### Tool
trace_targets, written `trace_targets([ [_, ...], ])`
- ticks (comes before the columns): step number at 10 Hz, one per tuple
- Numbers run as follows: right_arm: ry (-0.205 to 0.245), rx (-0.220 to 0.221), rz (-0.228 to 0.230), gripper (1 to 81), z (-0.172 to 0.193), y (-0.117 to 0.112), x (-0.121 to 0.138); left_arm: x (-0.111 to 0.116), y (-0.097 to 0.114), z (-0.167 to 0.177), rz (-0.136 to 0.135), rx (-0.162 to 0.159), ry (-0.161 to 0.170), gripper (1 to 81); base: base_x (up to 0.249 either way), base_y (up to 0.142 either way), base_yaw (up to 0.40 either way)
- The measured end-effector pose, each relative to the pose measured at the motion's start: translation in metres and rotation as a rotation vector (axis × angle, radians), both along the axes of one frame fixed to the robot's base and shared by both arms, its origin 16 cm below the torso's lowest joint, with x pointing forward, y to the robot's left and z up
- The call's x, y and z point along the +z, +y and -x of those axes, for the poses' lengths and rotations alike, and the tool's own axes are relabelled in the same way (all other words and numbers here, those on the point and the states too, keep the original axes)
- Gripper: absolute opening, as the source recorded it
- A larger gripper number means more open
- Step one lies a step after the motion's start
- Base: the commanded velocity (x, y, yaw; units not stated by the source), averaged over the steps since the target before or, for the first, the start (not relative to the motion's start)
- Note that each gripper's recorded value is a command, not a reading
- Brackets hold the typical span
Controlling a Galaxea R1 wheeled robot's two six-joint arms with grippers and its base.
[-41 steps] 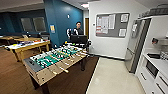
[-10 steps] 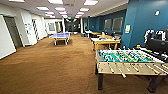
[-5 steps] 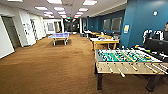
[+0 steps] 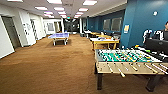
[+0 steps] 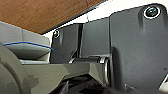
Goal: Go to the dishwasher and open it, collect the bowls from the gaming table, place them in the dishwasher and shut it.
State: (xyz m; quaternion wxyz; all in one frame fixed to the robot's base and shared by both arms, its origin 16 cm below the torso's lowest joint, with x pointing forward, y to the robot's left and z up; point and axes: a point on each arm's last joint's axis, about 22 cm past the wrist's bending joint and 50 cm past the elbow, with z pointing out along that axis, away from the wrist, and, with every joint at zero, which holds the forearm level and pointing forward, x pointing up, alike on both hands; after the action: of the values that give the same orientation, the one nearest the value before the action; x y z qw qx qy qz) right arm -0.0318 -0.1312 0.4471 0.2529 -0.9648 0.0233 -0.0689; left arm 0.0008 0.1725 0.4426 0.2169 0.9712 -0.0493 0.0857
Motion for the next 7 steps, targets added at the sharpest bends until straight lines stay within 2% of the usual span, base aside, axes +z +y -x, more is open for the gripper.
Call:
trace_targets([
  [2,-0.001,0.004,0.002,81.1,0.000,0.001,-0.001,0.000,0.000,0.000,0.000,0.000,0.000,81.1,0.000,0.000,0.000],
  [4,0.000,0.007,0.012,81.1,0.001,0.003,-0.003,0.000,-0.002,0.000,0.002,-0.001,0.003,81.1,0.077,0.000,0.000],
  [6,0.025,0.022,0.027,81.1,0.023,0.002,-0.007,0.000,-0.010,0.015,0.011,-0.005,0.023,81.1,0.098,0.000,0.000],
  [7,0.014,0.021,0.026,81.1,0.015,0.004,-0.006,0.001,-0.011,0.005,0.012,-0.001,0.012,81.1,0.114,0.000,0.000],
])
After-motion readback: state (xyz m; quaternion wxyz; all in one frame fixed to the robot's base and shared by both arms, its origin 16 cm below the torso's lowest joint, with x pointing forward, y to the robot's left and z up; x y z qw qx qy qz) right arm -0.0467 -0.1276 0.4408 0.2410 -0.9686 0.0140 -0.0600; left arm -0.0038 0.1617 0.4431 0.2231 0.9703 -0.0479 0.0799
